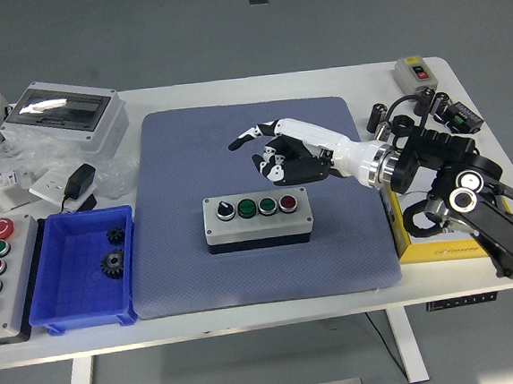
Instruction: Pick up the button,place it on the desk,press the button,press the button
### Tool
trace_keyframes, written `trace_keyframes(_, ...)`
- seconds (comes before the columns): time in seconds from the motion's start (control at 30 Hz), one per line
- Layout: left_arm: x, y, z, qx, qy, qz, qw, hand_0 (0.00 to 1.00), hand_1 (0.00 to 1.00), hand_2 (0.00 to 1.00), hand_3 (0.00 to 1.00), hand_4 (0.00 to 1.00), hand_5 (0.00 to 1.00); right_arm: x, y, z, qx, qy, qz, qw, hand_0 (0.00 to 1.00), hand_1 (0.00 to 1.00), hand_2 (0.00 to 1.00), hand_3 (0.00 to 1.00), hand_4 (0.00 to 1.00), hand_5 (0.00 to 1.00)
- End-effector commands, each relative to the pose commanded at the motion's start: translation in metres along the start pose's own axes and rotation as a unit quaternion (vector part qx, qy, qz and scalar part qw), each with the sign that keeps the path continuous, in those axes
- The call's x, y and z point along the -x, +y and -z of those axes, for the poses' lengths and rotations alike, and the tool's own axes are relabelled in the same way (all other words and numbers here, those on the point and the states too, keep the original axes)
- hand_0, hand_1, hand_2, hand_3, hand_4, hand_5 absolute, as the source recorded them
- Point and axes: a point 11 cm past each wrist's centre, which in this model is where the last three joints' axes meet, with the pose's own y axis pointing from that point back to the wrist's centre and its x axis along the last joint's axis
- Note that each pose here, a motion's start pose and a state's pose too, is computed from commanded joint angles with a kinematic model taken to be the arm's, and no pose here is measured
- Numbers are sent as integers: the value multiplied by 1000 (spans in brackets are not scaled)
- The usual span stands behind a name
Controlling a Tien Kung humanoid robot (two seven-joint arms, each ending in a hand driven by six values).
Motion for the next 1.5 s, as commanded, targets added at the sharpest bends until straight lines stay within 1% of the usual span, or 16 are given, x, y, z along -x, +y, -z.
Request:
trace_keyframes(0.13,2,0,0,1,-1,1,1000,607,600,518,595,604,211,-4,5,-31,-13,-132,-25,991,2,97,211,758,237,34)
trace_keyframes(0.17,2,0,0,1,-1,1,1000,607,600,519,596,604,213,-7,8,-39,-15,-159,-33,987,16,166,283,742,218,22)
trace_keyframes(0.27,3,0,1,1,-1,2,1000,607,600,519,596,604,213,-15,21,-57,-25,-231,-59,971,16,166,283,742,218,22)
trace_keyframes(0.33,3,0,2,0,-1,2,1000,607,600,519,596,604,213,-23,32,-64,-41,-275,-81,957,16,166,283,742,218,22)
trace_keyframes(0.37,3,0,3,0,-1,2,1000,607,600,518,596,607,218,-29,38,-67,-51,-297,-95,949,66,231,322,735,205,10)
trace_keyframes(0.53,4,-1,3,1,-1,3,1000,607,600,518,596,607,218,-52,68,-83,-81,-366,-165,912,66,231,322,735,205,10)
trace_keyframes(0.57,5,-1,4,0,-1,3,1000,607,600,519,597,608,218,-58,77,-88,-87,-378,-185,903,54,203,279,721,248,16)
trace_keyframes(0.7,6,-1,6,-2,0,5,1000,607,600,519,597,608,218,-79,107,-105,-98,-386,-256,881,54,203,279,721,248,16)
trace_keyframes(0.87,7,-1,4,0,2,5,1000,607,600,520,596,609,224,-102,139,-120,-99,-364,-332,864,50,198,271,715,276,4)
trace_keyframes(0.93,7,-1,3,2,2,5,1000,607,600,520,596,609,224,-110,149,-121,-102,-354,-356,859,50,198,271,715,276,4)
trace_keyframes(0.97,8,-1,3,2,2,6,1000,607,600,520,597,609,221,-114,154,-121,-104,-349,-367,856,156,282,341,709,333,2)
trace_keyframes(1.13,10,0,1,9,1,9,1000,607,600,520,597,609,221,-128,172,-119,-118,-332,-402,845,156,282,341,709,333,2)
trace_keyframes(1.17,10,0,0,11,1,9,1000,607,600,520,596,610,224,-130,175,-118,-120,-328,-410,843,624,687,711,752,914,703)
trace_keyframes(1.33,10,0,0,12,-1,10,1000,607,600,520,596,610,224,-136,182,-116,-126,-318,-431,835,624,687,711,752,914,703)
trace_keyframes(1.37,10,0,0,11,-1,9,1000,607,600,521,596,611,221,-137,182,-116,-127,-318,-434,833,843,822,832,816,998,998)
trace_keyframes(1.5,6,-1,1,11,1,6,1000,607,600,521,596,611,221,-138,183,-116,-129,-318,-440,830,843,822,832,816,998,998)
